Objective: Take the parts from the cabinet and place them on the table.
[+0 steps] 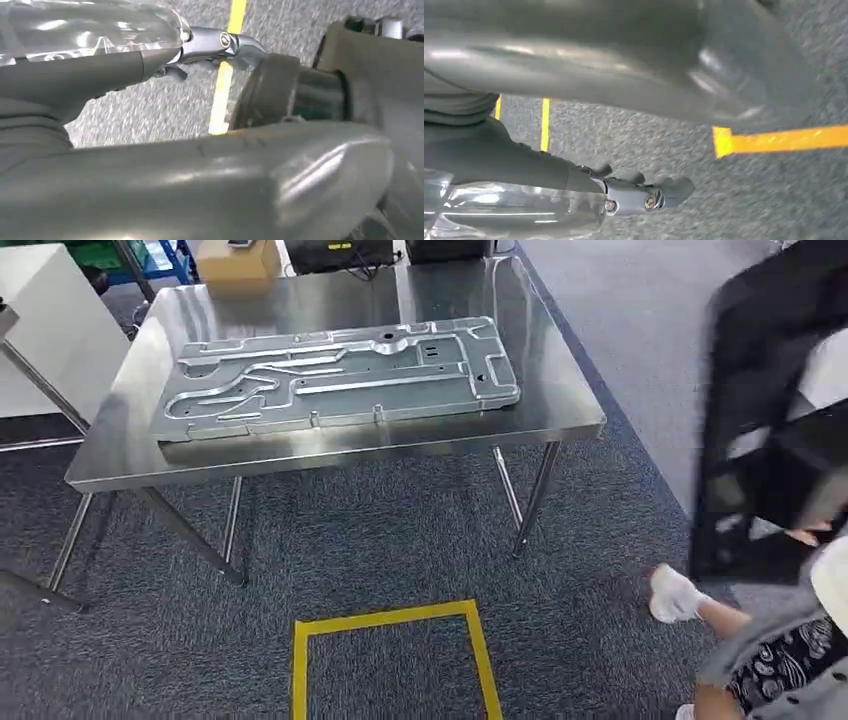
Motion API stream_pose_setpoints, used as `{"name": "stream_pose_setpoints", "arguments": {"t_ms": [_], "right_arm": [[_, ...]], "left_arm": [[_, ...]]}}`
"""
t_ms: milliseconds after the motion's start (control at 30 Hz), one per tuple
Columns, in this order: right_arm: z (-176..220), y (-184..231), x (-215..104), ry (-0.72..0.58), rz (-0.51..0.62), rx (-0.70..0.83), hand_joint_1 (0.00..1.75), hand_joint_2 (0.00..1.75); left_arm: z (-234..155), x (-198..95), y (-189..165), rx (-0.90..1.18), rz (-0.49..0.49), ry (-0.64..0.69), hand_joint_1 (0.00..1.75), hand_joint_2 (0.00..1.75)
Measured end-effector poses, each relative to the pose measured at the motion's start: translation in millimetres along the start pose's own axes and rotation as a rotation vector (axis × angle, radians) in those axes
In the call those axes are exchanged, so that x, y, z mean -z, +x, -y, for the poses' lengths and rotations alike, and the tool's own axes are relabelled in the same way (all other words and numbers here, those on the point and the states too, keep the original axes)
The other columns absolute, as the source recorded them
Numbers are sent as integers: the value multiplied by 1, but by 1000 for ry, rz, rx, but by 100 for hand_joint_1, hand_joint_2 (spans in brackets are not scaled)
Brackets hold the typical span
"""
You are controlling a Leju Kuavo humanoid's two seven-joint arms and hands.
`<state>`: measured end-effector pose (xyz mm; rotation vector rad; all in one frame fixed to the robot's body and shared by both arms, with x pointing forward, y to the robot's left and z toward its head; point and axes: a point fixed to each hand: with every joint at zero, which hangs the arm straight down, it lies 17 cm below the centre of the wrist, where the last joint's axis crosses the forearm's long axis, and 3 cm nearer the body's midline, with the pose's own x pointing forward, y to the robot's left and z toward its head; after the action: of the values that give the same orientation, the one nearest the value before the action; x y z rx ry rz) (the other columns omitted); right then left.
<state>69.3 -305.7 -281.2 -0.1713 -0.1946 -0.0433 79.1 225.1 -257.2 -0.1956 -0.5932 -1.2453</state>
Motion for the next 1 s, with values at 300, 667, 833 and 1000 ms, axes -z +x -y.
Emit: {"name": "stream_pose_setpoints", "arguments": {"t_ms": [300,667,833,1000], "right_arm": [[-2,7,0,12,11,-3,0,0],[-7,9,-1,26,22,-7,0,0],[-8,12,-1,30,27,-7,0,0],[-23,11,-3,62,13,-8,0,0]], "left_arm": [[-9,2,4,22,19,9,0,0],[-7,1,3,27,21,12,0,0],[-8,0,2,30,20,13,0,0],[-8,-3,-6,36,11,23,0,0]]}}
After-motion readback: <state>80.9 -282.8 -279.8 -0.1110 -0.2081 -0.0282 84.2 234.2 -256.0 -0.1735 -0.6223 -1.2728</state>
